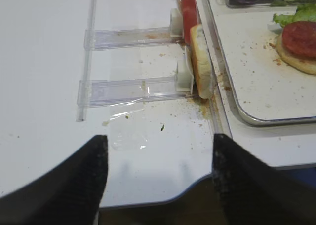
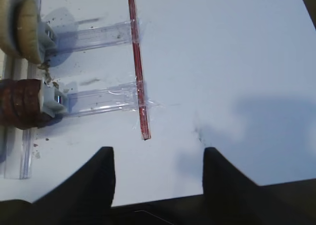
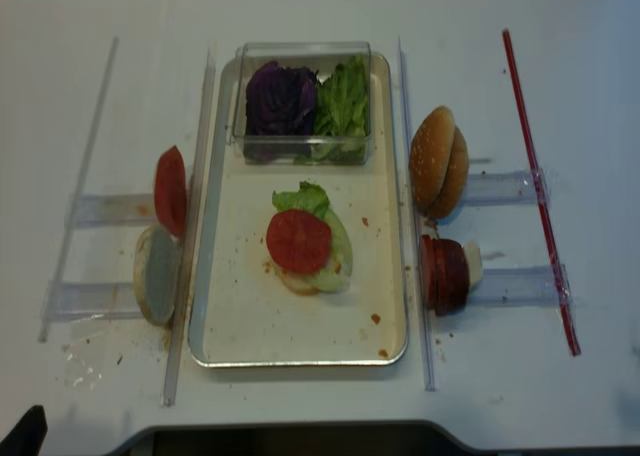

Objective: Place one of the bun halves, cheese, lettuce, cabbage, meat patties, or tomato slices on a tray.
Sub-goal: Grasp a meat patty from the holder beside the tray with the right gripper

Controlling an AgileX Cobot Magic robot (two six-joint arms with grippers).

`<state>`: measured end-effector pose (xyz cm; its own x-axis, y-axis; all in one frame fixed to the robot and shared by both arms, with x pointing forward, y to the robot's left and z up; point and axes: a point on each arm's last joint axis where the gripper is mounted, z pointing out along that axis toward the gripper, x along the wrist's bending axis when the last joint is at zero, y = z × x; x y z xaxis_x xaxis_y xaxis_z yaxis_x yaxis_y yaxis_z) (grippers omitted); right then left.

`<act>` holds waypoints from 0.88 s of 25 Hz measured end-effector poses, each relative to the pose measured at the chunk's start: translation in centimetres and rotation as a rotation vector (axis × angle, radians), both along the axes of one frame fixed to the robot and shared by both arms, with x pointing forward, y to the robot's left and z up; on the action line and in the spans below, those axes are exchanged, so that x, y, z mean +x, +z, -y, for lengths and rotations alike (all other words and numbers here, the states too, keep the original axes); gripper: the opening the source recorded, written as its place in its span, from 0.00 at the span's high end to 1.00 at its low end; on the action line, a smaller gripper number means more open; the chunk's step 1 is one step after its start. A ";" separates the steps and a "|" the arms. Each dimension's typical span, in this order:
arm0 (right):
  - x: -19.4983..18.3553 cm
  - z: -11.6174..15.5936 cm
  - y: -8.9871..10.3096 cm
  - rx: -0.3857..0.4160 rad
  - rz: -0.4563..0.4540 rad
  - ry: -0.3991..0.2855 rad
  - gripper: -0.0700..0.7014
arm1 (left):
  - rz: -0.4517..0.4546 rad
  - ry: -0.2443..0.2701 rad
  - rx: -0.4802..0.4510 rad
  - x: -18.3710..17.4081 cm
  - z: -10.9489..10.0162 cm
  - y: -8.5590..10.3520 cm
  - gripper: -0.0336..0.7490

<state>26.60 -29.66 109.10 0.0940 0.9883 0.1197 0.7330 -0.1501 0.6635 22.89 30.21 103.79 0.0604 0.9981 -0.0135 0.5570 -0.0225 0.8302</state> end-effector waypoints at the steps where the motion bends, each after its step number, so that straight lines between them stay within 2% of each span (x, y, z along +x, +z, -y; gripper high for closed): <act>1: 0.4 0.0 0.3 0.007 -0.009 -0.005 0.36 | 0.000 0.000 0.000 0.0 0.0 0.0 0.40; 7: 3.4 -0.7 2.1 0.084 -0.090 0.015 0.30 | 0.000 0.000 0.000 0.0 0.0 0.0 0.40; 15: 8.5 -1.1 2.1 0.101 -0.252 0.041 0.29 | 0.000 0.000 0.000 0.0 0.0 0.0 0.40; 22: 11.0 -1.5 2.3 0.141 -0.302 0.067 0.29 | 0.000 0.000 0.000 0.0 0.0 0.0 0.40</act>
